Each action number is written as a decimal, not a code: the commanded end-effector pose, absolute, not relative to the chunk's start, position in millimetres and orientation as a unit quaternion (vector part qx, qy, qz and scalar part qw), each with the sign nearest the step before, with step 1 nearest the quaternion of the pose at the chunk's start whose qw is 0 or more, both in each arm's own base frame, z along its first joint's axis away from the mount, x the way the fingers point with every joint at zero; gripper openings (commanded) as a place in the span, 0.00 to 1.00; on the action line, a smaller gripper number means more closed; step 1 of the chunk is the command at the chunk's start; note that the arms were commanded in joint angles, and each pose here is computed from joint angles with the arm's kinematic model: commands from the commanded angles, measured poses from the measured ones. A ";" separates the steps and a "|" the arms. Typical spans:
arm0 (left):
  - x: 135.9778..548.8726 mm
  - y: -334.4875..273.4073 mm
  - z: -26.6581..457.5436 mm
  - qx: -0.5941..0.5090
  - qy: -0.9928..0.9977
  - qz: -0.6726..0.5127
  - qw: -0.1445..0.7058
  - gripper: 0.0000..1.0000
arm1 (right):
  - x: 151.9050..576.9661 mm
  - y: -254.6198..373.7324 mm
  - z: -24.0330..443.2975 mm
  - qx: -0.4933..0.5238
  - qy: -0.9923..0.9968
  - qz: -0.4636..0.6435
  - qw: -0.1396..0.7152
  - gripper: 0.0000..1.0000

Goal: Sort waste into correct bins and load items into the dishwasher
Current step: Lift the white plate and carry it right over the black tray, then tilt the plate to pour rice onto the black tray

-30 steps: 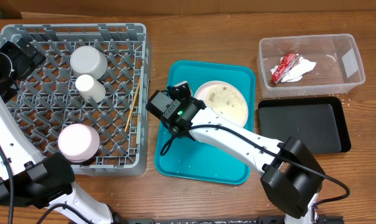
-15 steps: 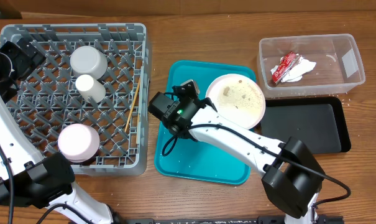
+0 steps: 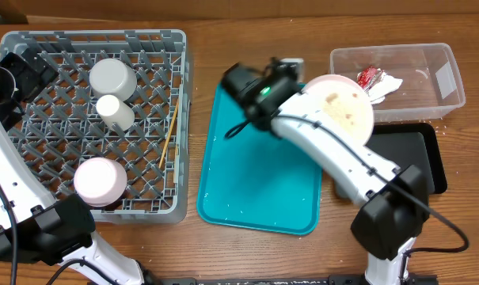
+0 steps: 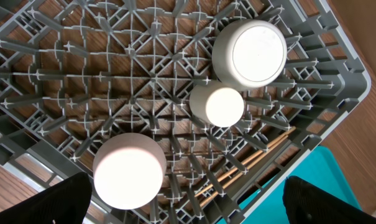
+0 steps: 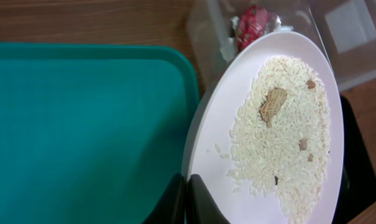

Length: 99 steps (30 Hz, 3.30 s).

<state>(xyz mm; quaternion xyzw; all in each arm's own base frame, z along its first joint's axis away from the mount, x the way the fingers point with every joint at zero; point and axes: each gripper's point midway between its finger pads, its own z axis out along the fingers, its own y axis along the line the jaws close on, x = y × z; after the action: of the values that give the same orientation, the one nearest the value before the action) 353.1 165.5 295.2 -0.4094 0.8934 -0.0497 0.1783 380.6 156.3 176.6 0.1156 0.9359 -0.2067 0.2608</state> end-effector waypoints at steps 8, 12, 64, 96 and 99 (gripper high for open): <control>354.1 165.1 294.8 -0.414 0.891 -0.053 0.178 1.00 | 402.8 39.9 206.3 0.326 0.904 -0.144 0.237 0.04; 354.1 165.1 294.8 -0.414 0.891 -0.053 0.178 1.00 | 403.4 11.6 197.7 0.407 0.885 -0.101 0.203 0.04; 354.1 165.1 294.8 -0.414 0.891 -0.053 0.178 1.00 | 376.5 -51.6 236.2 0.542 0.800 0.250 0.061 0.04; 354.1 165.1 294.8 -0.414 0.891 -0.053 0.178 1.00 | 378.9 -43.7 243.7 0.505 0.808 0.298 0.058 0.04; 354.1 165.1 294.8 -0.414 0.891 -0.053 0.178 1.00 | 383.4 -49.6 242.2 0.505 0.811 0.287 0.073 0.04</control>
<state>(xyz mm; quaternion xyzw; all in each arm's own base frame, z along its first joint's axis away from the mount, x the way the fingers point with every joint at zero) 353.1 165.5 295.2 -0.4094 0.8934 -0.0497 0.1783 380.5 -43.1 228.6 0.5151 0.8051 0.2916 0.0372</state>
